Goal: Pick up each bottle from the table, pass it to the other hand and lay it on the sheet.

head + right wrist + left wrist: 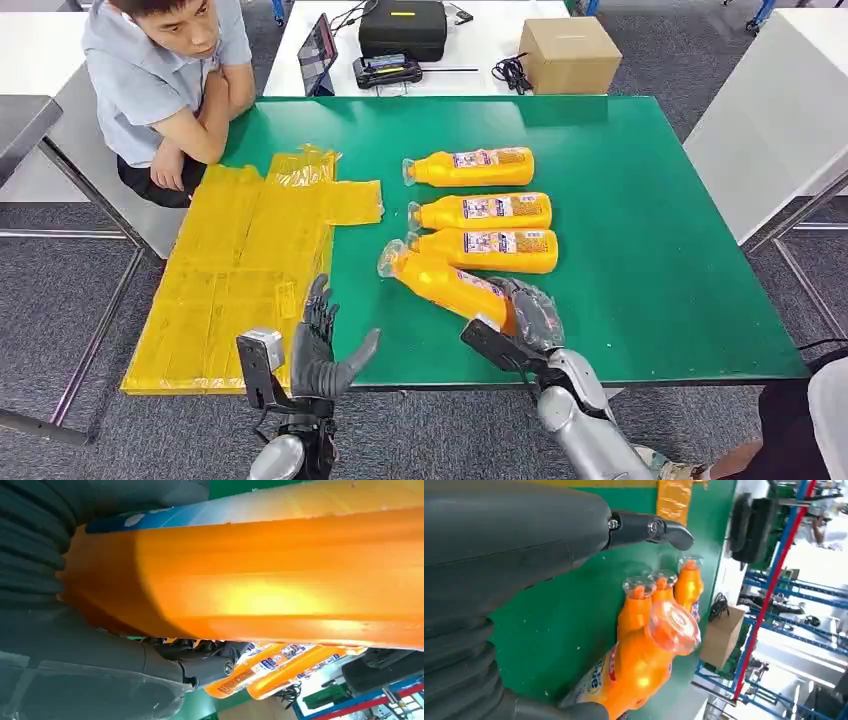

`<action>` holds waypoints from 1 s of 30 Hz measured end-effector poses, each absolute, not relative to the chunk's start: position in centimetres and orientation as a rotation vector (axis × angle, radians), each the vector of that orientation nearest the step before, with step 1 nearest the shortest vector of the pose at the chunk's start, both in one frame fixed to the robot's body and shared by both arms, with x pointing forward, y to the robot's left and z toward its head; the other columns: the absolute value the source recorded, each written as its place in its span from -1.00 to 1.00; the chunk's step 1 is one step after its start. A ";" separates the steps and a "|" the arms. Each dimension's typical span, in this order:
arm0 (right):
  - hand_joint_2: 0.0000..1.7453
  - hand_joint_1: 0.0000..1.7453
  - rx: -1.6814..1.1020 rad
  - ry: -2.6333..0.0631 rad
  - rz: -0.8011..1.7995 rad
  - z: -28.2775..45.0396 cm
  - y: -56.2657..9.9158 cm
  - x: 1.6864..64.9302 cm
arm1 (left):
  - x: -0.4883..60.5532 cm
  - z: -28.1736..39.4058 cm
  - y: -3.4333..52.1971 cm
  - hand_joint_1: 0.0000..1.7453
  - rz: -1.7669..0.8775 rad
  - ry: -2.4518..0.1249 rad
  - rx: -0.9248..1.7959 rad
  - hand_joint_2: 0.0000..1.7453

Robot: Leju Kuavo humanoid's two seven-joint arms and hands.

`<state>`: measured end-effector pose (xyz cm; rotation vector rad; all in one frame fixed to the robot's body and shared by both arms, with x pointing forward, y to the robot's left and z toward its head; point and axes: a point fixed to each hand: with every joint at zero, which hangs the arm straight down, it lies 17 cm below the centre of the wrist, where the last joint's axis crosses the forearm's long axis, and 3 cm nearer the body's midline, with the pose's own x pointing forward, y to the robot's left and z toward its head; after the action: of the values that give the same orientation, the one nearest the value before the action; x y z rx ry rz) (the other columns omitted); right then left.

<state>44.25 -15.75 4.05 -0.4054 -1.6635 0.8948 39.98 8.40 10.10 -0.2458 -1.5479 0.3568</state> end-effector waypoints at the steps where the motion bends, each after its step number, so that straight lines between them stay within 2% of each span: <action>1: 1.00 0.92 -0.400 -1.672 0.884 4.2 -15.7 44.1 | 40.0 9.7 8.3 -1.00 0.372 -1.522 -0.263 1.00; 3: 1.00 0.76 -0.385 -1.686 0.862 4.4 -15.6 43.9 | 39.9 9.0 7.8 -1.00 0.387 -1.479 -0.298 1.00; 5: 1.00 0.78 -0.364 -1.700 0.847 4.6 -15.1 43.6 | 39.7 8.3 7.2 -1.00 0.395 -1.438 -0.335 1.00; 6: 1.00 0.70 -0.359 -1.704 0.844 4.6 -14.9 43.5 | 39.7 8.0 7.0 -1.00 0.397 -1.423 -0.348 1.00; 8: 1.00 0.76 -0.349 -1.709 0.839 4.7 -14.7 43.4 | 39.6 7.5 6.6 -1.00 0.396 -1.398 -0.368 1.00; 10: 1.00 0.70 -0.334 -1.715 0.834 4.8 -14.4 43.3 | 39.6 6.9 6.0 -1.00 0.389 -1.370 -0.398 1.00; 13: 1.00 0.72 -0.307 -1.723 0.827 5.0 -13.9 43.2 | 39.7 6.5 5.1 -1.00 0.364 -1.356 -0.439 1.00; 15: 1.00 0.64 -0.288 -1.733 0.818 5.2 -13.5 43.1 | 39.7 6.5 4.7 -1.00 0.345 -1.361 -0.462 1.00; 18: 1.00 0.72 -0.263 -1.741 0.820 5.5 -12.9 43.0 | 39.8 7.0 3.9 -1.00 0.320 -1.373 -0.487 1.00; 24: 1.00 0.64 -0.211 -1.766 0.826 6.2 -11.1 42.5 | 40.3 8.3 3.5 -1.00 0.281 -1.436 -0.474 1.00; 30: 1.00 0.66 -0.170 -1.787 0.832 6.8 -9.4 42.2 | 41.3 8.4 3.5 -1.00 0.288 -1.433 -0.447 1.00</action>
<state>42.16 -9.42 6.81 -0.1702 -1.7867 0.8316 41.32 3.54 8.37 -0.4468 -1.4329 0.2881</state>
